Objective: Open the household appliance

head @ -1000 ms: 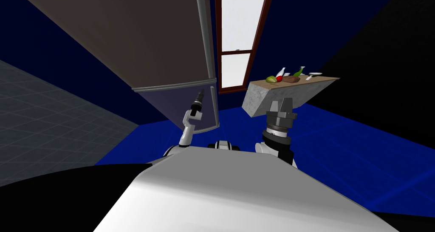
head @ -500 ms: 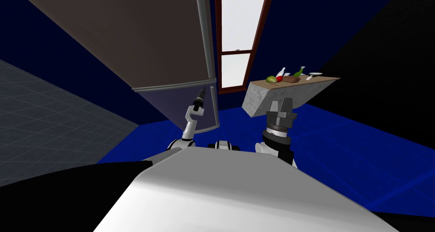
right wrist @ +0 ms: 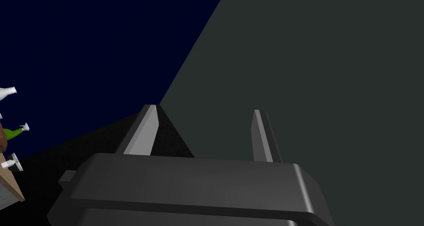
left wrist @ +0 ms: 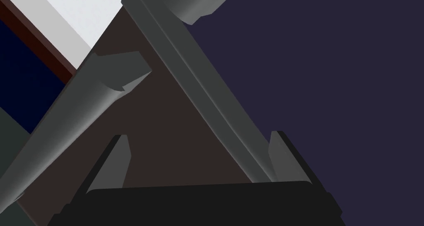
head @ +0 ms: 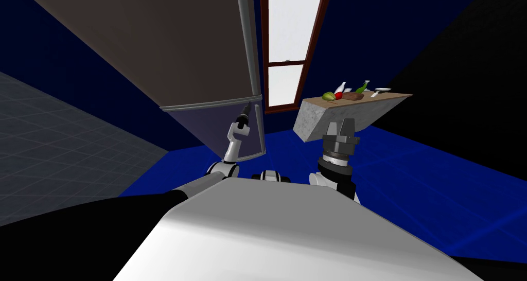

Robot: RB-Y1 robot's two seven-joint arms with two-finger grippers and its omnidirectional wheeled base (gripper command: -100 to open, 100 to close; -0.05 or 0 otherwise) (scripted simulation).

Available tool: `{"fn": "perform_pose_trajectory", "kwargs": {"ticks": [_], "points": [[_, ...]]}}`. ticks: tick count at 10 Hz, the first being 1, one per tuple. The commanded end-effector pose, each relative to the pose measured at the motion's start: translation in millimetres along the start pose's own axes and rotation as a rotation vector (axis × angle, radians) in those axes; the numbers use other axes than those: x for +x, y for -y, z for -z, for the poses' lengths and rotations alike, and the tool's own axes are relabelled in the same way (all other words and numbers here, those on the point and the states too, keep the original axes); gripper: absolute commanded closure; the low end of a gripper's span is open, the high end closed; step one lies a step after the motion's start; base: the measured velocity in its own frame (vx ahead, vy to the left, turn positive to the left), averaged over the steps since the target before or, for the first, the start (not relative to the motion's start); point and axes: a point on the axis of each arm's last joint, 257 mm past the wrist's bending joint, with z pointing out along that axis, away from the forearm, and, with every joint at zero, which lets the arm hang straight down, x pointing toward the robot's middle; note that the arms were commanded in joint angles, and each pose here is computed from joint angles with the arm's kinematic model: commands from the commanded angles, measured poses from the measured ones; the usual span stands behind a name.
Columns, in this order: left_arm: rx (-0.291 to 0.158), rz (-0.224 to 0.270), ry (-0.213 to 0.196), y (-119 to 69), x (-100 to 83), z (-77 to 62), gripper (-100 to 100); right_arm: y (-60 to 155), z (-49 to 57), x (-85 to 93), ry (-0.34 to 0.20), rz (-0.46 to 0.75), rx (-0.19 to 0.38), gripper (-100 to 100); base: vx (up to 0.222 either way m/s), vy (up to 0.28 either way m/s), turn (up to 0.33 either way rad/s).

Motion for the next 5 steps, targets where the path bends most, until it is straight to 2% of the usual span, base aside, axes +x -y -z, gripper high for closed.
{"fn": "perform_pose_trajectory", "kwargs": {"ticks": [1, 2, 3, 4, 5], "points": [[-0.021, -0.023, -0.001, 7.8, -1.2, -15.3, -100, 0.0, 0.0, 0.0, 0.0, 0.0, 0.0, 0, 0.0, 0.0, 0.0], [-0.051, -0.044, -0.008, 6.9, 1.8, -23.9, -100, 0.0, 0.0, 0.0, 0.0, 0.0, 0.0, 0, 0.0, 0.0, 0.0], [-0.042, -0.043, -0.004, 12.7, -0.7, -25.9, -100, 0.0, 0.0, 0.0, 0.0, 0.0, 0.0, 0, 0.0, 0.0, 0.0], [-0.07, -0.063, -0.01, 13.2, 1.7, -34.2, -100, 0.0, 0.0, 0.0, 0.0, 0.0, 0.0, 0, 0.0, 0.0, 0.0], [-0.063, -0.062, -0.007, 18.0, -0.4, -35.7, -100, 0.0, 0.0, 0.0, 0.0, 0.0, 0.0, 0, 0.0, 0.0, 0.0]]}}
